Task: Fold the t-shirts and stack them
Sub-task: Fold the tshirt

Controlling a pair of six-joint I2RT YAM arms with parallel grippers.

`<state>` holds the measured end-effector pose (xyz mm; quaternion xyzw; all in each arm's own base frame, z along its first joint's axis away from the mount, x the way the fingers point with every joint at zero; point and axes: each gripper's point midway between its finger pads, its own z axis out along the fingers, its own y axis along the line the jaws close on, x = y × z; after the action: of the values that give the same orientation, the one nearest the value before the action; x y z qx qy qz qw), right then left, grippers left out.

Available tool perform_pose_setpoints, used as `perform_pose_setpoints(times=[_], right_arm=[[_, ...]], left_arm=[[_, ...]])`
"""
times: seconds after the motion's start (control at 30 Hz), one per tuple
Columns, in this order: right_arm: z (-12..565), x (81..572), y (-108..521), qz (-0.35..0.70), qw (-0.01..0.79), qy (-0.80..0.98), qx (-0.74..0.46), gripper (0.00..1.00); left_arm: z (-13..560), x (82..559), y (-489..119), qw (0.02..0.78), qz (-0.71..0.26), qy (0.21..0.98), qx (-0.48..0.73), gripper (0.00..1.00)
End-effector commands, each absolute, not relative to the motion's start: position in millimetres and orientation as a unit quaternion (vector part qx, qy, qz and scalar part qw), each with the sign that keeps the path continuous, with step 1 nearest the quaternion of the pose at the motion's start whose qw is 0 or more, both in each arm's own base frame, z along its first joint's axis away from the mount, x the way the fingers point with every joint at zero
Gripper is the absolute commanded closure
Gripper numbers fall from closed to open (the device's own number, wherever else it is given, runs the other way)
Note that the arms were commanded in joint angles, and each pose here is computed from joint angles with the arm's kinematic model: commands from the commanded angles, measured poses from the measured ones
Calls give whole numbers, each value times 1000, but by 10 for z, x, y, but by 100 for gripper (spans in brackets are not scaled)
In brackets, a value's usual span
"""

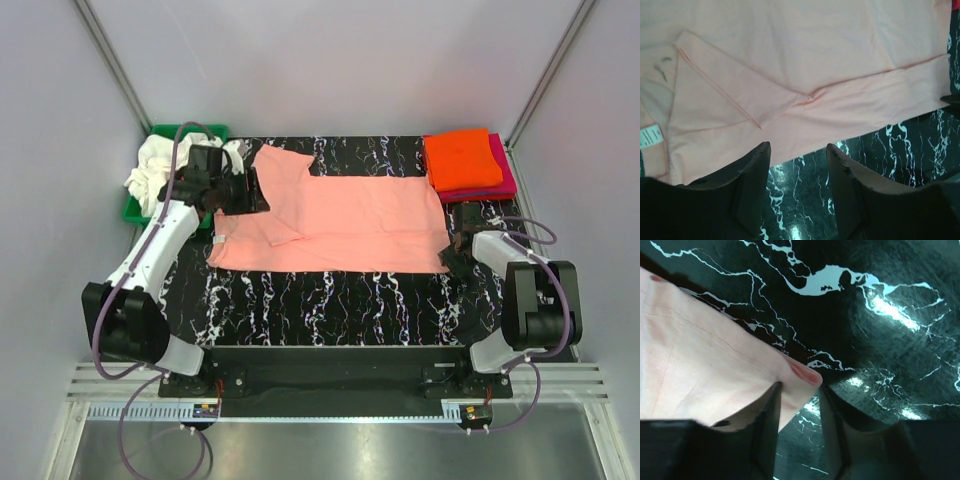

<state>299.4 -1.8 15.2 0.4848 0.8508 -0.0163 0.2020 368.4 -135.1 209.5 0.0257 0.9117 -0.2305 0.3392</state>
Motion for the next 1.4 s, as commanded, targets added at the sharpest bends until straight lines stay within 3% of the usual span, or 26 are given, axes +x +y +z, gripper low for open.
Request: perform_pose_setpoints(times=[0.0, 0.03, 0.07, 0.1, 0.3, 0.63, 0.93, 1.07, 1.13, 1.37], right_arm=[[-23, 2921, -117, -47, 197, 845, 495, 66], [-35, 2867, -136, -55, 193, 845, 496, 76], [-69, 2767, -177, -69, 191, 843, 497, 93], [16, 2765, -194, -65, 206, 839, 499, 100], [458, 2523, -462, -113, 264, 807, 516, 100], [478, 2058, -944, -173, 204, 759, 594, 100], [501, 1776, -1143, -174, 200, 690, 673, 95], [677, 2046, -1114, -133, 216, 726, 639, 75], [773, 2216, -1050, -95, 230, 743, 621, 70], [1378, 2611, -821, 29, 357, 770, 528, 63]], left_arm=[[2155, 3526, -1369, 351, -251, 901, 29, 47], [2105, 3466, -1358, 347, -251, 904, 28, 47], [2108, 3435, -1325, 351, -243, 904, 26, 46], [2184, 3381, -1290, 365, -239, 899, 25, 46], [2100, 3215, -924, 415, -164, 894, -40, 41], [1957, 3168, -817, 406, -166, 883, -166, 43], [1600, 2921, -395, 392, -89, 859, -318, 48], [1439, 2831, -524, 380, -122, 867, -298, 45], [1346, 2795, -643, 364, -149, 875, -282, 44], [825, 2708, -752, 295, -154, 895, -298, 45]])
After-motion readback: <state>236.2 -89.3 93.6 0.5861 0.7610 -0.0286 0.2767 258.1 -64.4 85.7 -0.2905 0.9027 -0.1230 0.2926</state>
